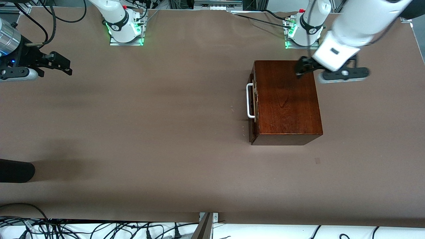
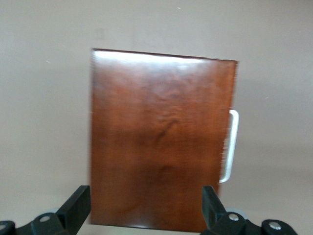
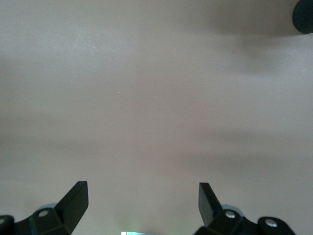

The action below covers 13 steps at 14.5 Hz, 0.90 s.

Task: Open drawer, take yellow block, close drawer
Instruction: 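Lower the left gripper and hook the white drawer handle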

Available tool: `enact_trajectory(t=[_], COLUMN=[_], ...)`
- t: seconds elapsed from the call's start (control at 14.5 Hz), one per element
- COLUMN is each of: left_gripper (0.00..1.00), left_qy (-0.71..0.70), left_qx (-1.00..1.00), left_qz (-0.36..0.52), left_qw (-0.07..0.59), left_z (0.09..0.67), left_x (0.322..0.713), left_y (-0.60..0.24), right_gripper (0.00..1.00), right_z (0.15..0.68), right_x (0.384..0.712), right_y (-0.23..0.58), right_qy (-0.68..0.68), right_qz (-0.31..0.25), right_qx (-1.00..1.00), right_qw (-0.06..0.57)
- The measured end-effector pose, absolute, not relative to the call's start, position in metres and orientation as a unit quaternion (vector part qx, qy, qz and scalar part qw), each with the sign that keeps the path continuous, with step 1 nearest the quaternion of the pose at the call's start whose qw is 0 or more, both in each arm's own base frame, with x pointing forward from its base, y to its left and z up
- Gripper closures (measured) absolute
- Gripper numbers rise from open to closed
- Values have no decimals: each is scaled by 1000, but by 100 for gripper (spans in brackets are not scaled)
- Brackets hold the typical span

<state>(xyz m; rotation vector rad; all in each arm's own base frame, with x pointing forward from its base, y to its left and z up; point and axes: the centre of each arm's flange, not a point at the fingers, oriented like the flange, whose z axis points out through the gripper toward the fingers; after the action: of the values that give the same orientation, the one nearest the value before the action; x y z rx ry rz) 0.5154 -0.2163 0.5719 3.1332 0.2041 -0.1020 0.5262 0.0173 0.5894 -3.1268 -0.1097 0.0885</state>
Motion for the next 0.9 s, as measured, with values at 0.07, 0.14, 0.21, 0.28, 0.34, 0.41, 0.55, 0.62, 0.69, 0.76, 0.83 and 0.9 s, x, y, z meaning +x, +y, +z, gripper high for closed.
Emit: enact_trajectory(t=[0.07,0.14,0.21,0.28,0.34,0.41,0.55,0.62,0.69,0.76,0.83,0.9], left_gripper=[0,0,0,0,0,0,0,0,0,0,0,0], left_qy=[74,83,93,103,109,111,117,120,121,122,126,129], left_qx=[997,996,994,993,992,991,990,989,988,987,986,987], left_qz=[-37,-44,-51,-59,-66,-68,-65,-64,-67,-71,-75,-74], left_qw=[1,1,2,1,-5,-18,-43,-55,-65,-72,-74,-69], left_z=[561,548,532,516,498,482,455,442,428,414,399,388], left_x=[514,512,510,506,500,493,479,473,471,471,474,480], left_y=[-236,-257,-280,-304,-327,-348,-389,-405,-418,-425,-429,-431], right_gripper=[0,0,0,0,0,0,0,0,0,0,0,0], right_z=[590,590,590,590,590,590,589,589,589,589,589,589], right_x=[526,526,526,526,526,526,526,526,526,526,526,526], right_y=[17,18,18,18,18,18,18,18,18,18,18,18], right_qy=[-35,-35,-35,-35,-35,-35,-35,-35,-35,-35,-35,-35], right_qz=[28,28,28,28,28,28,28,28,28,28,28,29], right_qx=[-999,-999,-999,-999,-999,-999,-999,-999,-999,-999,-999,-999], right_qw=[6,6,6,6,6,6,6,6,6,6,6,6])
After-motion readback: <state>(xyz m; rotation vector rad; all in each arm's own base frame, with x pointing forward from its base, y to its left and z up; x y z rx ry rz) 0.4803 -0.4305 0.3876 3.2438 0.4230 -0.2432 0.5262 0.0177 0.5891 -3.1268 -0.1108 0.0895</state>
